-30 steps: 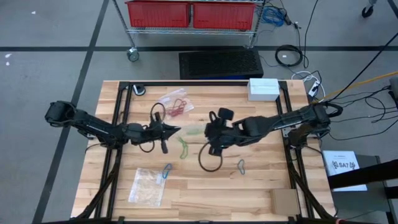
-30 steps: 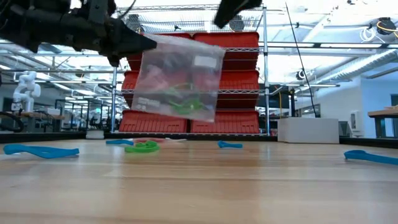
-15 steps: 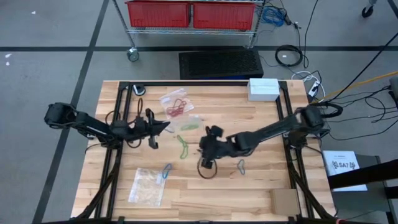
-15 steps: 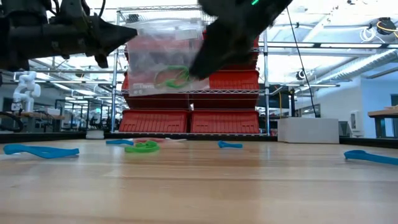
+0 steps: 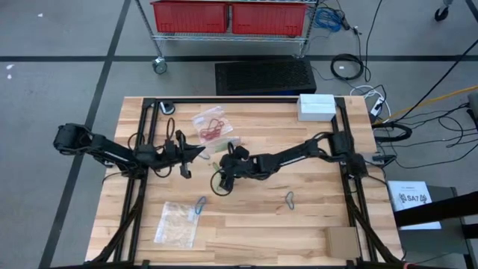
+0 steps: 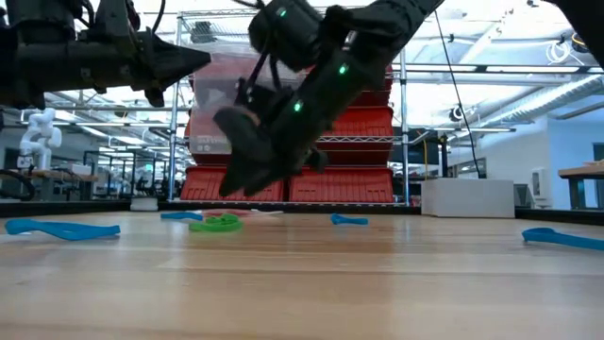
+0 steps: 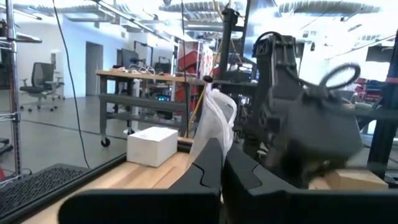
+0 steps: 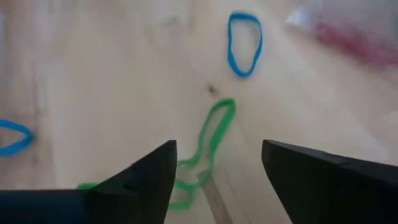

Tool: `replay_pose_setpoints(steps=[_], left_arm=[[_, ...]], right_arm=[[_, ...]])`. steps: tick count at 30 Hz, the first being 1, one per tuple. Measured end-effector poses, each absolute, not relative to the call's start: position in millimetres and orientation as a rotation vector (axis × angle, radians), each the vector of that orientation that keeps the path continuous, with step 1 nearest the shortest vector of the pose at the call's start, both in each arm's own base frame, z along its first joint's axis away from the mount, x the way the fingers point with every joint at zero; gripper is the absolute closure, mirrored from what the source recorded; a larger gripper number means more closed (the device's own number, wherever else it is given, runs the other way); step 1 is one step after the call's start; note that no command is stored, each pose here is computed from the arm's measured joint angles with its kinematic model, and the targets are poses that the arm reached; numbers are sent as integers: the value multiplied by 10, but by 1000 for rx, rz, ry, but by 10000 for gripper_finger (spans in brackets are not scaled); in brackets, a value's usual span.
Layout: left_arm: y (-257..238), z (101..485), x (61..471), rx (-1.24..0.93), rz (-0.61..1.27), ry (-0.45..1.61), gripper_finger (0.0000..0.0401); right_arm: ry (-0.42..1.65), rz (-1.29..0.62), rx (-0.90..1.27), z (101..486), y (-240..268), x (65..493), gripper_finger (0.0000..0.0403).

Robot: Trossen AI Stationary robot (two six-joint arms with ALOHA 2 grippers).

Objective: Sort rubber bands
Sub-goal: Put the left green rubber band into the zip bag

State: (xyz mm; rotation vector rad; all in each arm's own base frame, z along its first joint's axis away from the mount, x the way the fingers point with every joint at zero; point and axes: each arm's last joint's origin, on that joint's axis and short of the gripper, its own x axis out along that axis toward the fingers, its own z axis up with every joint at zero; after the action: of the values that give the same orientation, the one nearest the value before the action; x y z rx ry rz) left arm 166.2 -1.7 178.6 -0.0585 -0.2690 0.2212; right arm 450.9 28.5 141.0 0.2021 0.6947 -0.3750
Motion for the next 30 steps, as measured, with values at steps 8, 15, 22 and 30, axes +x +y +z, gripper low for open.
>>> replay_pose_setpoints(steps=[8, 15, 22, 30], left_arm=[[-17, 1781, 1664, -58, 221, -263, 401], [-17, 1781, 1664, -58, 221, -263, 401], [-17, 1778, 1665, -57, 221, -260, 401], [-16, 1765, 1668, -55, 225, -247, 401]], right_arm=[[755, -385, 188, 1195, 296, 4593, 185], [803, -394, 179, 1164, 289, 4558, 273], [824, -392, 128, 1227, 291, 4527, 392], [732, -307, 24, 1762, 528, 4497, 401]])
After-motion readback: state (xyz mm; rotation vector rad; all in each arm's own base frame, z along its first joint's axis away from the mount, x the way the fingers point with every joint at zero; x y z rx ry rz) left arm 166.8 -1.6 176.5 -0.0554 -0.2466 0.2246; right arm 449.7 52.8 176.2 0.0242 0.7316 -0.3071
